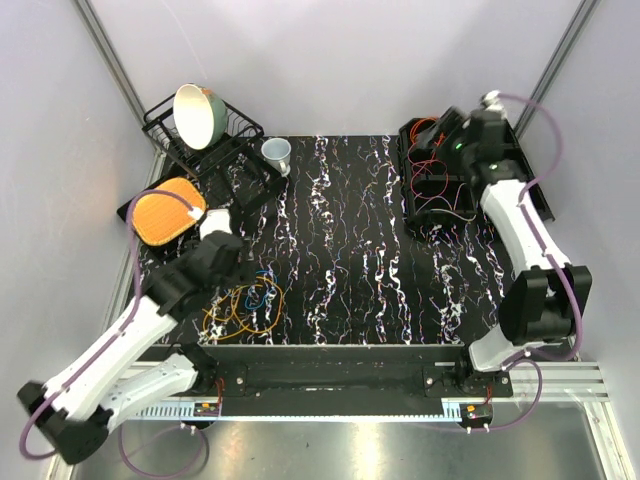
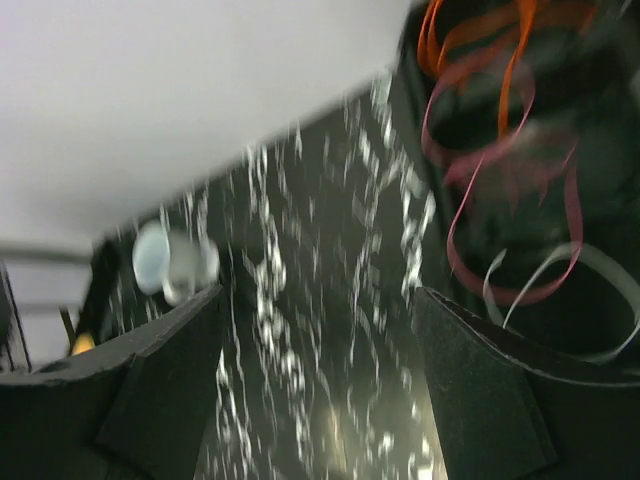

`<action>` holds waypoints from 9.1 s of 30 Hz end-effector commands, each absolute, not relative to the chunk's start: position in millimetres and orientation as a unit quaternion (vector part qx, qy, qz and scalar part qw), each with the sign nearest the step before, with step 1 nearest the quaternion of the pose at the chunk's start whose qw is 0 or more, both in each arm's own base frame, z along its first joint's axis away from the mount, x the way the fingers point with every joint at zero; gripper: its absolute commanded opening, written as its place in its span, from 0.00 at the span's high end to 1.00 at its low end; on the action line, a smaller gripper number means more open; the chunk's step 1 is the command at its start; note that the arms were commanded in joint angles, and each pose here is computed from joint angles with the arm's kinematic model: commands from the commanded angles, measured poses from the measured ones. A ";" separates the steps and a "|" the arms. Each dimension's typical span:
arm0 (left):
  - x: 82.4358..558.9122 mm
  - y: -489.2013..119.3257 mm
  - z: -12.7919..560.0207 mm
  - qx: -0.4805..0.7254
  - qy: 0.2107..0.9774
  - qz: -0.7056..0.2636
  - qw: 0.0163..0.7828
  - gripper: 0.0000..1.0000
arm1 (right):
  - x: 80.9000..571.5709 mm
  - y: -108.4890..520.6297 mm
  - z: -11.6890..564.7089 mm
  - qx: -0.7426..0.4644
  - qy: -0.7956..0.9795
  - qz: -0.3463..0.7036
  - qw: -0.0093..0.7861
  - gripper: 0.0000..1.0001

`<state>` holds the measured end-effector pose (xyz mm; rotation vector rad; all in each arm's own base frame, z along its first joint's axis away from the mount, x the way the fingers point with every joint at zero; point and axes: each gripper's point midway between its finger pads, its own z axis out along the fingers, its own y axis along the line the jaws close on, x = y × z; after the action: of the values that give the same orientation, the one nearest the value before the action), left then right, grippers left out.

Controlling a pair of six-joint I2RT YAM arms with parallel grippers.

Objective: Untangle the cables

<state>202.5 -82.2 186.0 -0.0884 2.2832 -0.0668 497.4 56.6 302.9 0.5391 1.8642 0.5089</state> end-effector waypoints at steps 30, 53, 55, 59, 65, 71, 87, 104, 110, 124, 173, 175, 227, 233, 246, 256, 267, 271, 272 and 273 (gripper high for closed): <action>204.1 -62.8 39.8 -0.263 0.911 0.021 0.316 0.50 | 356.9 125.7 223.8 0.182 0.851 0.285 0.401 0.19; 255.9 -215.3 174.0 -0.067 0.917 -0.134 0.369 1.00 | 339.1 120.1 238.8 0.179 0.848 0.281 0.412 0.19; 246.9 -200.7 159.2 -0.070 0.922 -0.121 0.361 1.00 | 338.4 124.5 230.5 0.177 0.853 0.288 0.397 0.19; 237.5 -178.1 126.2 -0.081 0.933 -0.105 0.334 1.00 | 338.8 136.8 225.0 0.171 0.858 0.307 0.376 0.20; 230.1 -183.3 101.7 -0.054 0.950 -0.107 0.287 1.00 | 325.3 161.3 221.7 0.145 0.864 0.331 0.351 0.20; 250.0 -206.0 168.0 0.001 0.932 -0.150 0.330 1.00 | 306.5 189.3 206.4 0.117 0.878 0.339 0.316 0.20; 218.1 -146.9 107.0 -0.059 0.949 -0.093 0.295 0.11 | 269.7 266.7 162.1 0.016 0.911 0.337 0.237 0.18; 215.0 -94.0 177.0 -0.043 0.935 -0.022 0.352 0.15 | 309.6 367.0 153.0 -0.042 0.903 0.378 0.199 0.20; 214.2 -74.7 184.7 -0.044 0.919 0.003 0.392 0.14 | 328.8 400.3 158.6 -0.028 0.886 0.417 0.201 0.21; 216.7 -75.1 186.3 -0.044 0.913 -0.004 0.406 0.15 | 342.8 442.7 162.5 -0.046 0.878 0.435 0.195 0.97; 215.3 -71.9 193.6 -0.053 0.904 -0.015 0.423 0.18 | 454.1 187.2 499.1 0.011 0.737 0.203 0.644 1.00; 214.9 -71.9 193.4 -0.052 0.905 -0.015 0.422 0.18 | 457.0 161.1 518.1 0.030 0.722 0.158 0.673 1.00; 218.2 -77.2 184.0 -0.042 0.913 -0.011 0.406 0.20 | 529.6 -173.3 434.6 0.284 0.718 -0.098 0.628 0.90; 217.9 -77.1 183.7 -0.042 0.913 -0.011 0.406 0.20 | 531.3 -176.1 421.7 0.301 0.725 -0.095 0.612 0.00; 218.6 -78.1 181.7 -0.039 0.915 -0.009 0.402 0.20 | 521.6 -156.1 423.3 0.305 0.733 -0.043 0.607 0.00; 220.2 -84.1 164.4 -0.032 0.930 0.002 0.367 0.23 | 488.0 -61.2 402.7 0.253 0.778 0.158 0.554 0.02; 206.7 -182.0 85.8 0.022 0.964 -0.046 0.260 0.30 | 402.9 101.5 315.8 0.163 0.835 0.266 0.453 0.02; 201.6 -200.6 59.5 0.018 0.969 -0.073 0.237 0.31 | 382.5 125.9 294.9 0.155 0.848 0.275 0.425 0.02; 199.2 -199.0 51.1 0.015 0.971 -0.065 0.228 0.31 | 377.7 133.8 294.8 0.147 0.850 0.279 0.422 0.02; 198.9 -198.9 48.5 0.013 0.972 -0.064 0.226 0.31 | 375.4 137.1 292.0 0.146 0.852 0.280 0.418 0.02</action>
<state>194.4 -176.0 58.4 0.1161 2.6874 -0.0526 383.1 124.0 274.8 0.3799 2.1986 0.6592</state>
